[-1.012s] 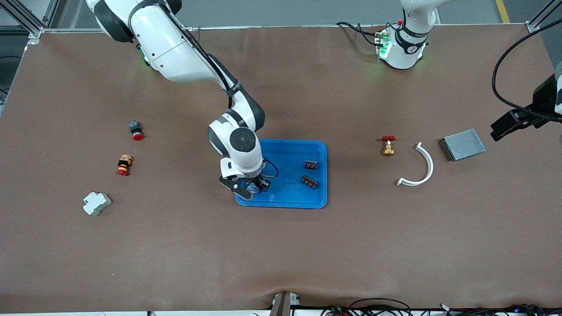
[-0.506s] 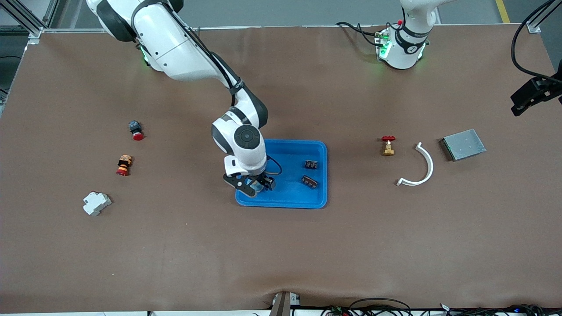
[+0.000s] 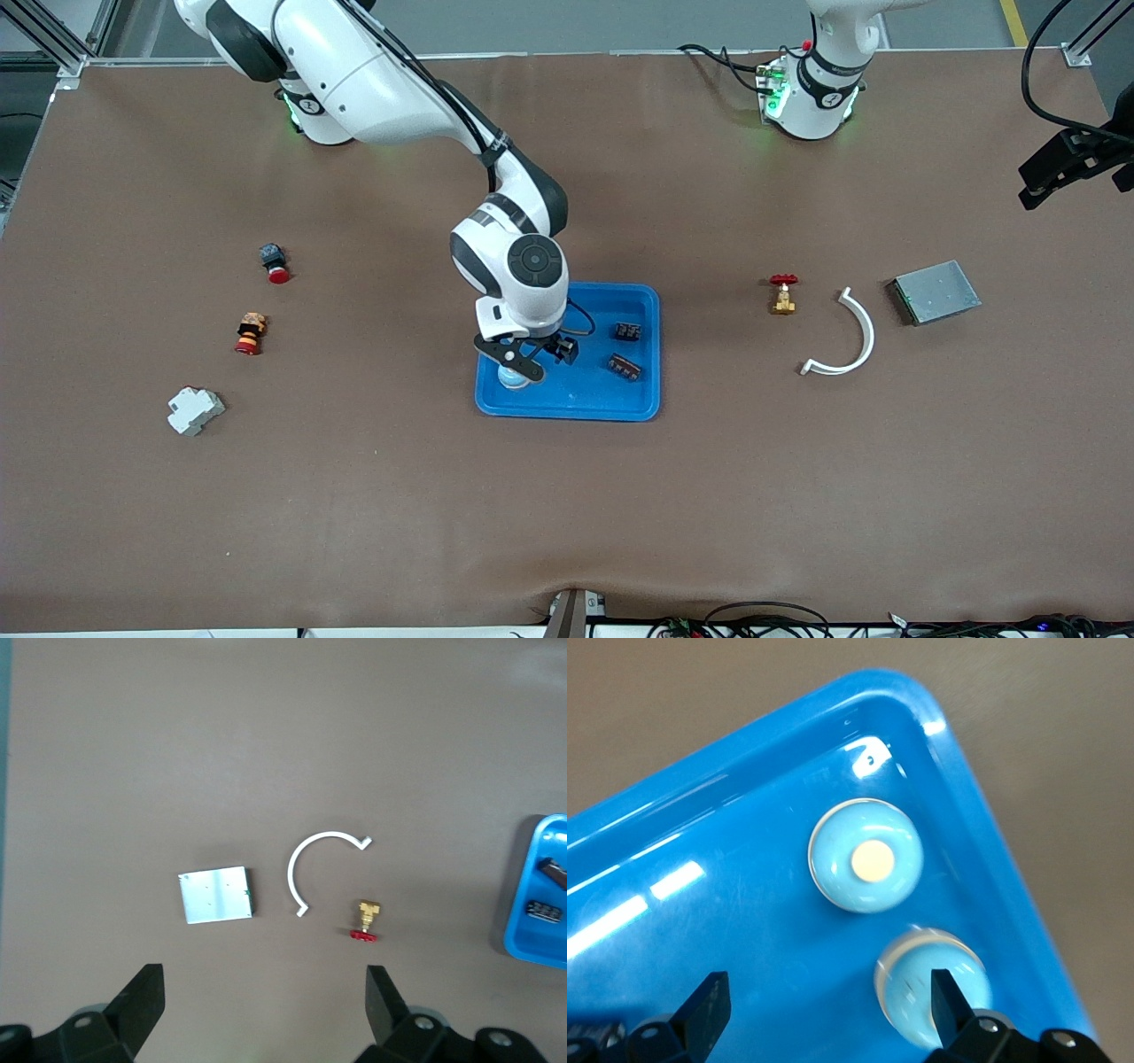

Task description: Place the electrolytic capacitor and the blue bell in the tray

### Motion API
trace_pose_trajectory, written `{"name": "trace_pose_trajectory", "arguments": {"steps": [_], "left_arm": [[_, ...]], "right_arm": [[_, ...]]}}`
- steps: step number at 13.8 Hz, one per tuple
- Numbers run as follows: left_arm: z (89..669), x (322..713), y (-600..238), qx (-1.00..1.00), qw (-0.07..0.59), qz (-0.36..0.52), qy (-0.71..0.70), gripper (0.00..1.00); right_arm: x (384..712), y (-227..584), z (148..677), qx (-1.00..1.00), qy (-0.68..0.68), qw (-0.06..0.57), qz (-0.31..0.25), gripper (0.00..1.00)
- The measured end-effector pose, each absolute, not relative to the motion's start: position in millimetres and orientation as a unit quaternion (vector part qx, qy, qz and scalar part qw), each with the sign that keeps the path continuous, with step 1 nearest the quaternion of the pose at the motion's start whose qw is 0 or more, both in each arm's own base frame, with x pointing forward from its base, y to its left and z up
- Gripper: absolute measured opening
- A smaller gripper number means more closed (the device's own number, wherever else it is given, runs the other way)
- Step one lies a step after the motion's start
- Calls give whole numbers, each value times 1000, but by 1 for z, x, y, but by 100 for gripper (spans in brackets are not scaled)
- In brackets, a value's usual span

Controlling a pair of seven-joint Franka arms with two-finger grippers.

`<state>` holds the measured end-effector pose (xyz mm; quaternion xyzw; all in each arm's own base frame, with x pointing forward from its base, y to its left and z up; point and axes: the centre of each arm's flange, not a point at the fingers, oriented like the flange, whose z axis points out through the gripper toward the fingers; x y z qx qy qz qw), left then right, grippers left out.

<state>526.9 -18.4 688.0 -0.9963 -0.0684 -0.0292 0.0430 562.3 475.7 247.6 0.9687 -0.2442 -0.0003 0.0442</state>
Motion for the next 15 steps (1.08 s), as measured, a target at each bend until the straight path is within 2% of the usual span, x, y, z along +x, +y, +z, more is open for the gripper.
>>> {"name": "trace_pose_trajectory", "arguments": {"steps": [2,4,7,12,15], "left_arm": [[686,527,-14,-997,35,-27,-59,100],[685,529,-21,-998,34,-30,-52,100],[682,530,-21,-998,32,-31,-51,100],[683,529,-23,-998,31,-31,-49,100],[683,529,-25,-998,31,-31,-47,100]], "right_arm": [[584,448,275,979,-192,55,-33,100],[621,385,300,985,-151,55,-57,100],[664,296,337,991,-115,46,-59,100],[705,141,368,997,3,33,-73,100],[715,46,383,996,55,20,-69,100]]}}
